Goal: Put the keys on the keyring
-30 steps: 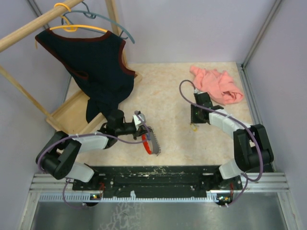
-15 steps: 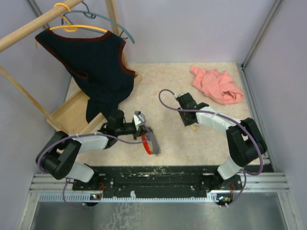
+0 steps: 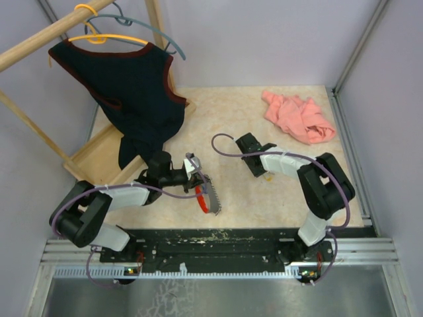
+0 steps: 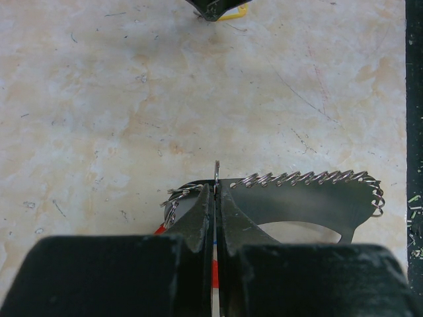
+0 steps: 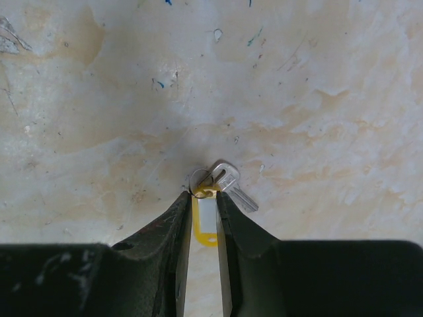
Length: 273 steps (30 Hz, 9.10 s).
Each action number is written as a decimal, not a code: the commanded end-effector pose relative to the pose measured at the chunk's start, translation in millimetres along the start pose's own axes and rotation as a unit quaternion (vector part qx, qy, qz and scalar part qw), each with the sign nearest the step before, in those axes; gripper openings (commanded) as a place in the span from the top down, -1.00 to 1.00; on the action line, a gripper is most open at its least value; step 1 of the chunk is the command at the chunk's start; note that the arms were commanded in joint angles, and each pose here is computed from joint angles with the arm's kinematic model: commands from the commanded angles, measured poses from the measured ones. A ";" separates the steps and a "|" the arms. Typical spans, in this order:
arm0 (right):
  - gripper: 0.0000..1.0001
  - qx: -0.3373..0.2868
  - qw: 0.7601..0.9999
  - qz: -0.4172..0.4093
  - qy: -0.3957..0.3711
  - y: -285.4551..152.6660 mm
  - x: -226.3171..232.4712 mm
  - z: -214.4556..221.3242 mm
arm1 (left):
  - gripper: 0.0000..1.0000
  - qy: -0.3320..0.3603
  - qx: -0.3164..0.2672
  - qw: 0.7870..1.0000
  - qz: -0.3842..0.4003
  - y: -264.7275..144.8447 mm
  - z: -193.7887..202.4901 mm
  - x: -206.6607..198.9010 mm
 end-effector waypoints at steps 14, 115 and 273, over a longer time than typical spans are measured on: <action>0.71 -0.025 0.999 0.026 -0.012 2.8 -1.6 -19.0 | 1.00 0.013 -0.014 1.000 0.003 4.8 -12.8 4.0; 1.00 -0.548 0.664 -0.327 -0.390 -143.9 122.1 -43.9 | 1.00 0.227 -0.097 0.967 0.055 -9.0 -31.3 -34.2; 1.00 -0.541 0.676 -0.250 -0.435 -147.4 150.7 -59.2 | 1.00 0.128 -0.052 0.990 -0.018 6.8 -51.6 -24.5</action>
Point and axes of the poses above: each gripper's point midway between its finger pads, its own y axis out along the fingers, its own x axis along the line the jaws close on, z = x × y, the point moved 3 cm from there along -y, back along the fingers, and after that the axes turned 3 degrees about -y, right-handed, at the moved point
